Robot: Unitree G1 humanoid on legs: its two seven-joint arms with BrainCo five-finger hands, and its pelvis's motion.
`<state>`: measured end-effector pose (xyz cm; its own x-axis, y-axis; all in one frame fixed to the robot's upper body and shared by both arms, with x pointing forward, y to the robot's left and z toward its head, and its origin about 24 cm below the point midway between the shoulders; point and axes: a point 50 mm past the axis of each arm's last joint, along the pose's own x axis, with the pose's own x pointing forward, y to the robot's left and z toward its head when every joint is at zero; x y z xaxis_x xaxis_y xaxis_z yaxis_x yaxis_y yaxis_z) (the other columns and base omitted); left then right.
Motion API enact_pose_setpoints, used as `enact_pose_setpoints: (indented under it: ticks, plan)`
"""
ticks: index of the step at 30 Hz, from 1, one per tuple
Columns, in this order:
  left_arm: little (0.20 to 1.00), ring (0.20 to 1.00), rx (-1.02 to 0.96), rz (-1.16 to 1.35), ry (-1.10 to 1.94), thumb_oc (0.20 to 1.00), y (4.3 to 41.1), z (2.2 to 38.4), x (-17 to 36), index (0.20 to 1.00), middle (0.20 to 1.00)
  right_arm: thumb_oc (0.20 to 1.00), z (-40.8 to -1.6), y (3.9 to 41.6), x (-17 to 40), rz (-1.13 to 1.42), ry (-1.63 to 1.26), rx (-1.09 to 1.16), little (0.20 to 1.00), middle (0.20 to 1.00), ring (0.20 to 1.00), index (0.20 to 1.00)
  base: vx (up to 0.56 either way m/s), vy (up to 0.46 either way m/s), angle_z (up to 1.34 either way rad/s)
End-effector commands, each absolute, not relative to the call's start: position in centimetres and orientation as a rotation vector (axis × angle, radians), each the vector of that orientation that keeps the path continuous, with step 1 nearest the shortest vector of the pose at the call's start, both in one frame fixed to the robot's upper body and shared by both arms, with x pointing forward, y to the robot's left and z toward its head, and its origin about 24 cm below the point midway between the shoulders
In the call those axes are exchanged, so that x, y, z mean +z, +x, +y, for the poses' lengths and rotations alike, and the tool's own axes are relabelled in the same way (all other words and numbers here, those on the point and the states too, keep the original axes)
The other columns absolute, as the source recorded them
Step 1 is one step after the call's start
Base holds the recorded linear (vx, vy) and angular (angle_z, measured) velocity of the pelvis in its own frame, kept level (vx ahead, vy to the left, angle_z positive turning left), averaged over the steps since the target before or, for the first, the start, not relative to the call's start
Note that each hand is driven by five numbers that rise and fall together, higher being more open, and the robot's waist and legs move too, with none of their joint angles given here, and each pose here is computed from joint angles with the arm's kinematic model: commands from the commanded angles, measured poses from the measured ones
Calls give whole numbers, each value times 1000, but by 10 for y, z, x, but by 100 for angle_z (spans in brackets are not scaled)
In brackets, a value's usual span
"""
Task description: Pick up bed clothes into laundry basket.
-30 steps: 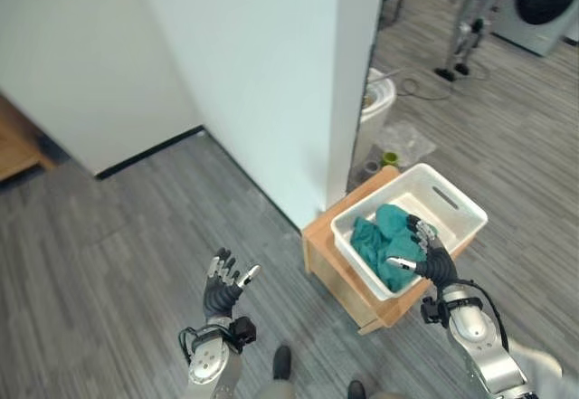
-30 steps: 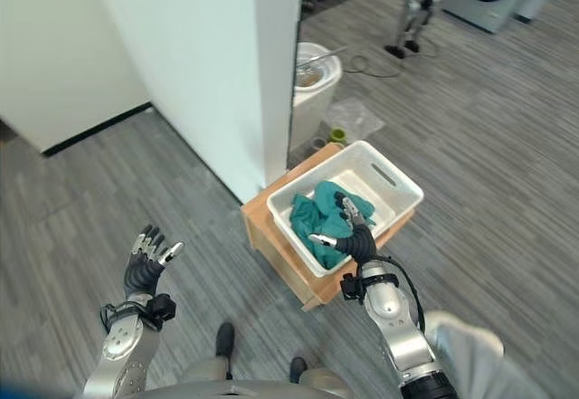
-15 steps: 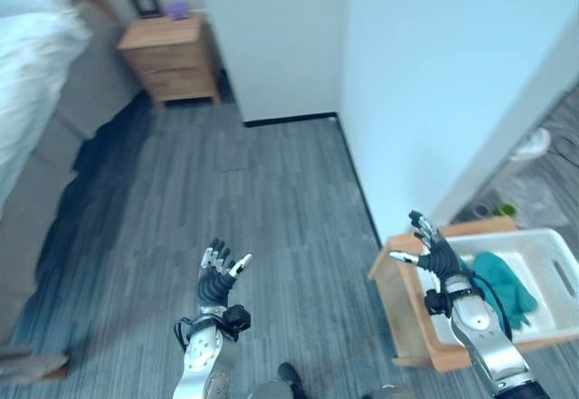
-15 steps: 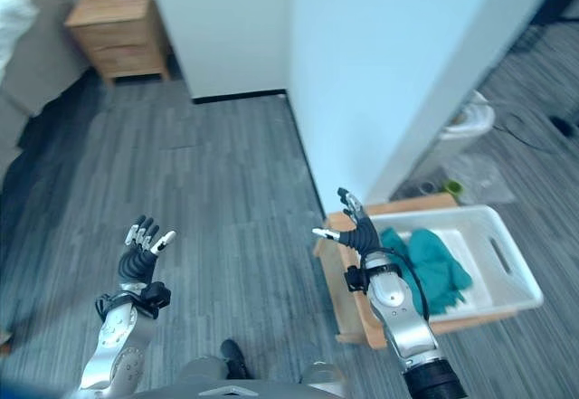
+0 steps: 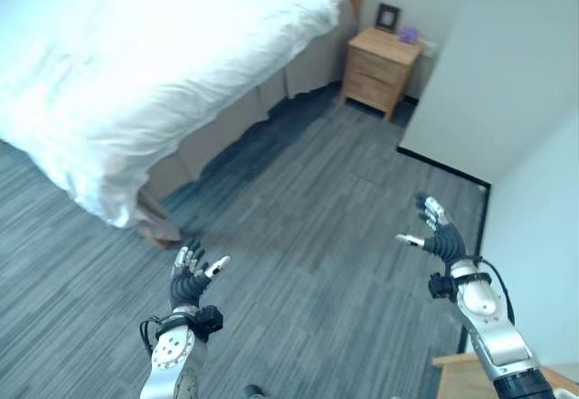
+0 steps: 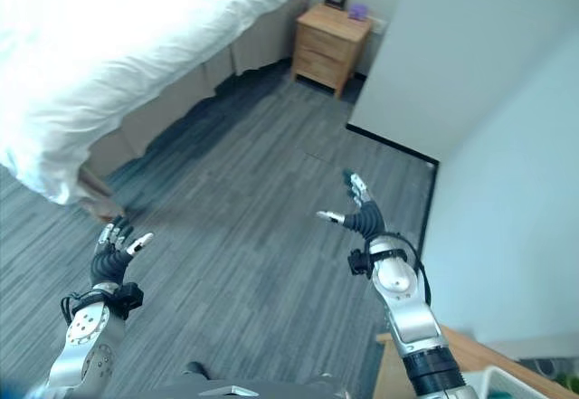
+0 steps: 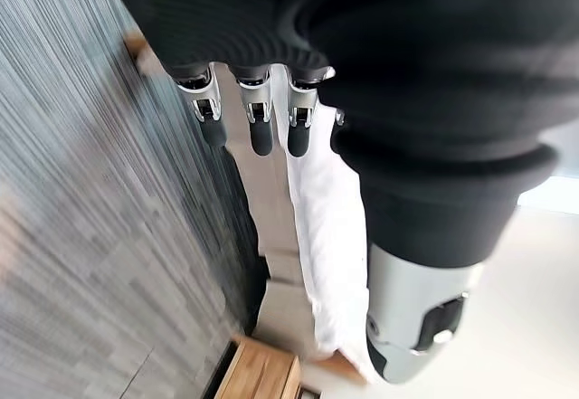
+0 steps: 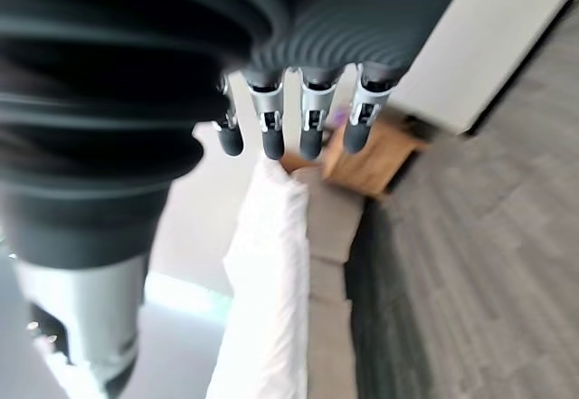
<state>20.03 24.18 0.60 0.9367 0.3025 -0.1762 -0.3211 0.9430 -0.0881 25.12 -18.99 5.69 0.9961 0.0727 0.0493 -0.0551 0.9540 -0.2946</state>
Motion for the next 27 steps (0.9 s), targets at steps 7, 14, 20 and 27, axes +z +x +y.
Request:
enact_pose_setpoints:
  ticks: [7, 14, 20, 27]
  plan:
    - [1000, 1000, 260, 41, -20, 1000, 212, 250, 32, 1000, 1000, 1000, -165, 251, 66, -152, -147, 107, 1000, 1000, 1000, 1000, 46, 16, 185]
    - [1000, 1000, 285, 48, -106, 1000, 206, 243, 23, 1000, 1000, 1000, -150, 263, 69, -165, -191, 200, 1000, 1000, 1000, 1000, 30, -72, 0]
    - [1000, 1000, 336, 147, -66, 1000, 190, 260, 6, 1000, 1000, 1000, -151, 261, 48, -62, -265, 230, 1000, 1000, 1000, 1000, 13, 15, 47]
    - [1000, 1000, 324, 150, 43, 1000, 195, 270, 11, 1000, 1000, 1000, -151, 259, 39, -23, -319, 247, 1000, 1000, 1000, 1000, 66, 73, 30]
